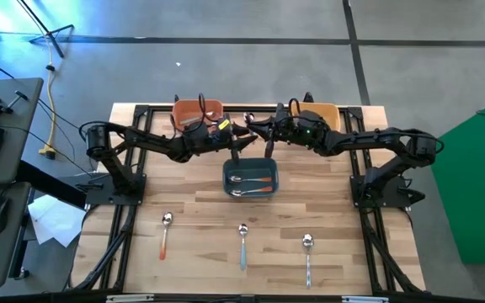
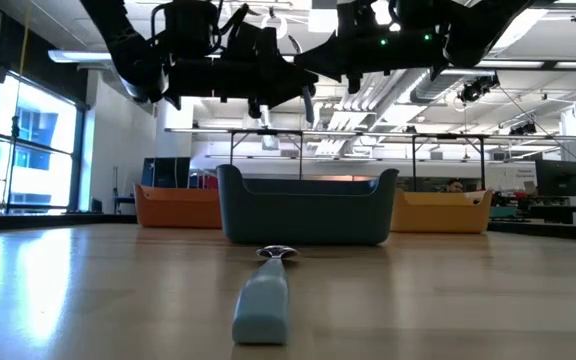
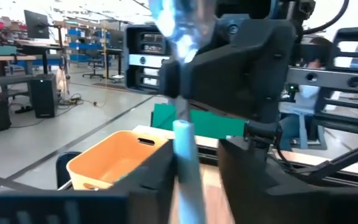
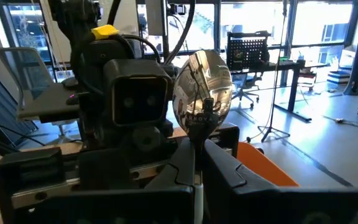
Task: Sort silverware by color (type)
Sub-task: Put the blue spoon into the orange bin, then put the orange spoon into the blue bin
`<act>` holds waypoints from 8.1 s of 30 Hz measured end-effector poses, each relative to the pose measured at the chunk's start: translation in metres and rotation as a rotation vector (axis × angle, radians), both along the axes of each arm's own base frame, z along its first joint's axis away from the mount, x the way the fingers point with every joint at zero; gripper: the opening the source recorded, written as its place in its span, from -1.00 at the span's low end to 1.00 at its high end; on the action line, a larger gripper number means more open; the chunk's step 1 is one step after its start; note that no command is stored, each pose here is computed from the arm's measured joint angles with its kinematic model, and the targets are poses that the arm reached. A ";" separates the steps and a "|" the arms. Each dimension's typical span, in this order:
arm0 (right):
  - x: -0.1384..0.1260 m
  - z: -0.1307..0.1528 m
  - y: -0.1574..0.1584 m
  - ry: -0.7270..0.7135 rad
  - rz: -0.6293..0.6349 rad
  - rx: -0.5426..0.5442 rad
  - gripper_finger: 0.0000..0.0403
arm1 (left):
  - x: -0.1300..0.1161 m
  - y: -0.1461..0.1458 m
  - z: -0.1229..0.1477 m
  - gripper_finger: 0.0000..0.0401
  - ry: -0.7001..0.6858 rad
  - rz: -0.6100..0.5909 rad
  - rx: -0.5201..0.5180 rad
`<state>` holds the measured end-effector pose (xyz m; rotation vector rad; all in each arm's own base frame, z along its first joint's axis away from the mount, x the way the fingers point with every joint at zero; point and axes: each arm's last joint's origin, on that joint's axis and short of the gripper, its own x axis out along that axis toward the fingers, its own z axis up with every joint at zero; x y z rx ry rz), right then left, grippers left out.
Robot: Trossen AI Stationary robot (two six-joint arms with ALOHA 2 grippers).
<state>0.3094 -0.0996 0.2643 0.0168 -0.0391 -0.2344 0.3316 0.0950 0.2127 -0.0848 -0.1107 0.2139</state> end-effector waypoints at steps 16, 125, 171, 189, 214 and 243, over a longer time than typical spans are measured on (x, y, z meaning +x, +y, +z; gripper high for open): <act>0.000 0.001 -0.001 -0.005 -0.047 -0.026 -0.83 | -0.005 0.008 0.007 -0.93 0.005 0.071 0.082; 0.086 -0.075 -0.137 0.800 -0.574 0.797 -0.07 | -0.154 0.047 0.002 -0.89 0.459 0.385 0.119; 0.098 -0.099 -0.183 1.017 -0.629 0.995 -0.02 | -0.156 0.047 0.000 -0.89 0.493 0.411 0.132; 0.096 -0.096 -0.182 1.049 -0.602 0.992 -0.21 | -0.156 0.047 -0.001 -0.89 0.500 0.409 0.133; 0.091 -0.118 -0.193 1.087 -0.513 1.028 -0.69 | -0.156 0.047 -0.002 -0.90 0.508 0.407 0.129; 0.094 0.015 -0.032 1.145 0.228 0.391 -1.00 | -0.157 0.048 -0.002 -0.90 0.517 0.432 0.126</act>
